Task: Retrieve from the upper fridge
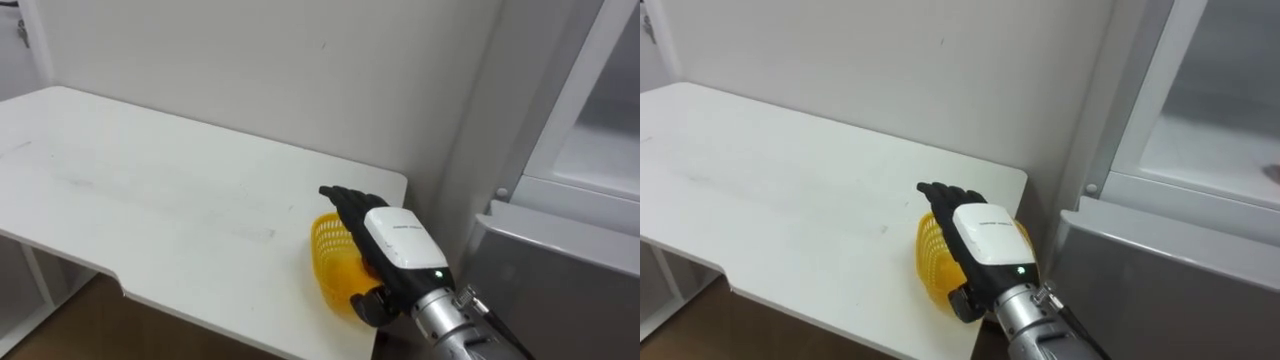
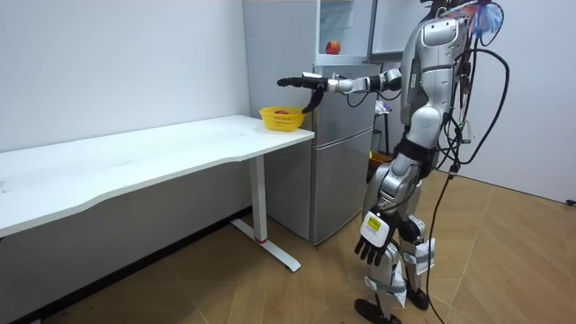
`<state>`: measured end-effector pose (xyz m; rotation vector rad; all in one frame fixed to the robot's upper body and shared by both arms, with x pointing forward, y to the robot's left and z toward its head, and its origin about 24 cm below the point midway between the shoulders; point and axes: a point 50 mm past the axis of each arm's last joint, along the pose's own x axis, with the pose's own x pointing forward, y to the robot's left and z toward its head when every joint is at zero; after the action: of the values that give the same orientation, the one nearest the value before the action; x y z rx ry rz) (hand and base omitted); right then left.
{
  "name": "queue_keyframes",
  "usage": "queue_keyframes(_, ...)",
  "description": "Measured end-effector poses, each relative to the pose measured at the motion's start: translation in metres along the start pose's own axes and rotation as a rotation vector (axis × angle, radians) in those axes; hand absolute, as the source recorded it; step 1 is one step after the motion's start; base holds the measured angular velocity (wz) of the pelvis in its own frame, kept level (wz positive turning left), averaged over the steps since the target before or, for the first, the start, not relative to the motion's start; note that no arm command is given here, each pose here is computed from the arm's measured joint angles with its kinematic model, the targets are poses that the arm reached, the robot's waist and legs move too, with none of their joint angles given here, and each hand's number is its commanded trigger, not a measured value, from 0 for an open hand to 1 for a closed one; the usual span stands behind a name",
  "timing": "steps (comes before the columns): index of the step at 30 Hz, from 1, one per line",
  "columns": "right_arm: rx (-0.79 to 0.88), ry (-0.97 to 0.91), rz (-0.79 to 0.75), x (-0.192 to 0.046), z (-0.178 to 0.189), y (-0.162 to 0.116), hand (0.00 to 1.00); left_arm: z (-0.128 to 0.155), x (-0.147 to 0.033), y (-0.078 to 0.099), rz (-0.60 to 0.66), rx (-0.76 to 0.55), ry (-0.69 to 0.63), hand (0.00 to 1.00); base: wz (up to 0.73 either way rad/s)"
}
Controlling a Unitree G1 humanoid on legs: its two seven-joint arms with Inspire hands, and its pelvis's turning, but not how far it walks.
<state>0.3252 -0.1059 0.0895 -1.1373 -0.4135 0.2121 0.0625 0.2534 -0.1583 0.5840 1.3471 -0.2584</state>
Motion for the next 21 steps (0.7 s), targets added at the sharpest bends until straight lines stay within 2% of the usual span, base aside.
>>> queue_keyframes(12,0.028,-0.004,-0.013,0.001,0.001,-0.003,0.00,-0.002,0.000,0.000,0.003,-0.002,0.008,0.00,-0.01)
queue_keyframes(21,0.114,-0.092,-0.193,0.006,0.023,-0.037,0.00,-0.006,0.000,-0.005,0.000,-0.008,0.023,0.00,-0.01)
